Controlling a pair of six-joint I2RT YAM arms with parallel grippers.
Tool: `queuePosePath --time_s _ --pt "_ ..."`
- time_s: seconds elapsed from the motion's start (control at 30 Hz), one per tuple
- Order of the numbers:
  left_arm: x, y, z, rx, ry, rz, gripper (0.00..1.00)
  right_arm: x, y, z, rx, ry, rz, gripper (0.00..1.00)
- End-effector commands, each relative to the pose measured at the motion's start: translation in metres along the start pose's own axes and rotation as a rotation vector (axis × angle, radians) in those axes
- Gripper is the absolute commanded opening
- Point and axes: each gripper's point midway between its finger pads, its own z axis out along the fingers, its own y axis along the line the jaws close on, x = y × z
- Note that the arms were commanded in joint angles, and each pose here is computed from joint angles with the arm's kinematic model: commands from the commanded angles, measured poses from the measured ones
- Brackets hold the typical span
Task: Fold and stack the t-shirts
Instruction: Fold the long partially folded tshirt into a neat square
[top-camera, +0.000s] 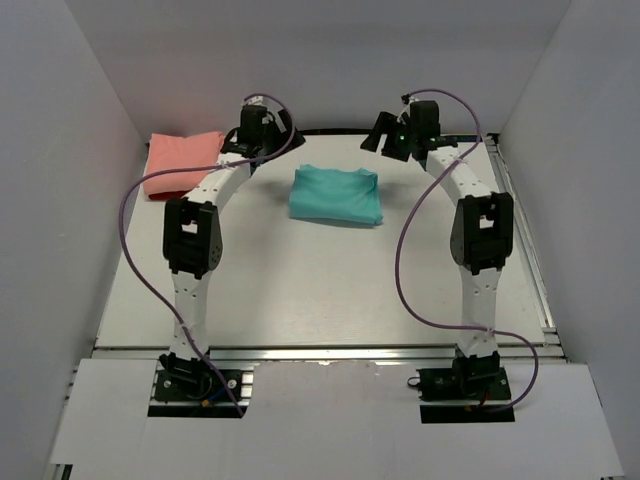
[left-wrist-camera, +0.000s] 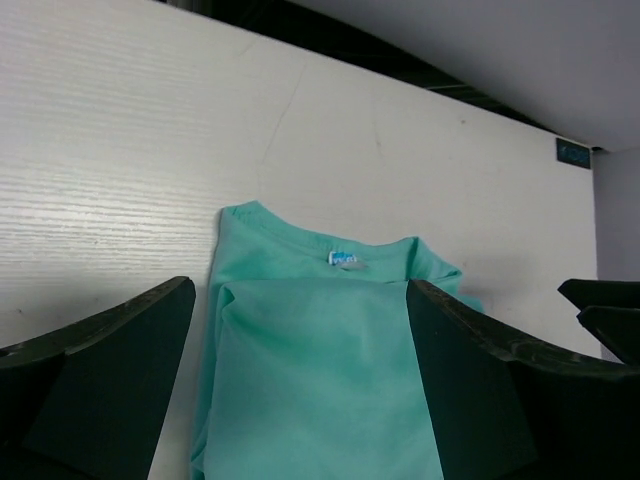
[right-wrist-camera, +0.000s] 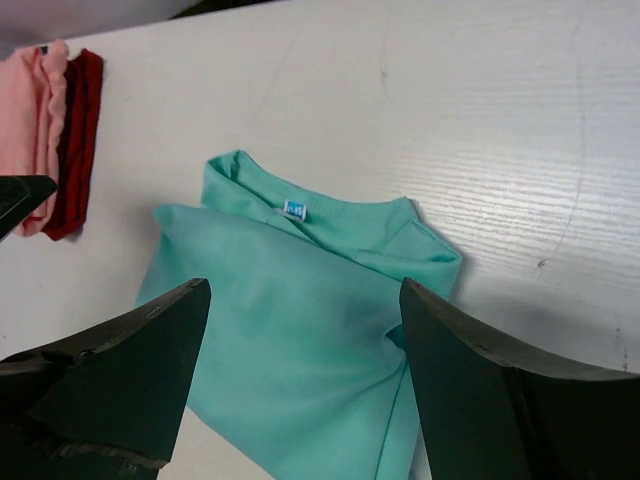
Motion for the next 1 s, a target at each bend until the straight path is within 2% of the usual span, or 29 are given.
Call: queuePosePath --time_s 0.0,0.23,0.33,0.37,0.53,0.57,0.73,0.77,0.87,0.9,0.93,0.97 --pt "-0.049 -0.041 -0.046 0.104 -0.1 0.045 0.98 -0.055 0.03 -0.037 -0.058 -0.151 -0.11 0.82" --pt "0.041 0.004 -0.043 0.099 0.111 0.092 0.98 0.01 -0.002 -0.04 -0.056 -0.023 -0.223 0.74" --pt "0.057 0.018 -0.048 0.071 0.123 0.086 0.98 0.039 -0.01 -0.041 -0.074 0.032 -0.217 0.75" --pt "0.073 0.03 -0.048 0.046 0.152 0.079 0.98 0.047 -0.012 -0.041 -0.075 0.05 -0.207 0.76" --pt "0.097 0.051 -0.056 -0.01 0.196 0.075 0.98 0.094 -0.029 -0.043 -0.055 0.143 -0.142 0.76" --pt "0.097 0.051 -0.058 -0.01 0.192 0.076 0.98 0.094 -0.027 -0.045 -0.061 0.13 -0.138 0.76" --pt "0.109 0.059 -0.053 -0.022 0.216 0.064 0.97 0.118 -0.035 -0.043 -0.063 0.185 -0.1 0.72" --pt "0.117 0.06 -0.049 -0.012 0.237 0.054 0.96 0.124 -0.036 -0.042 -0.067 0.199 -0.092 0.68" --pt "0.12 0.057 -0.043 0.007 0.248 0.035 0.85 0.135 -0.034 -0.037 -0.089 0.225 -0.069 0.57" --pt "0.122 0.057 -0.041 0.011 0.253 0.029 0.79 0.136 -0.033 -0.036 -0.096 0.227 -0.066 0.56" --pt "0.121 0.054 -0.039 0.024 0.247 0.017 0.66 0.139 -0.033 -0.034 -0.098 0.236 -0.062 0.55" --pt "0.121 0.052 -0.038 0.034 0.248 0.01 0.63 0.142 -0.032 -0.033 -0.1 0.241 -0.063 0.54"
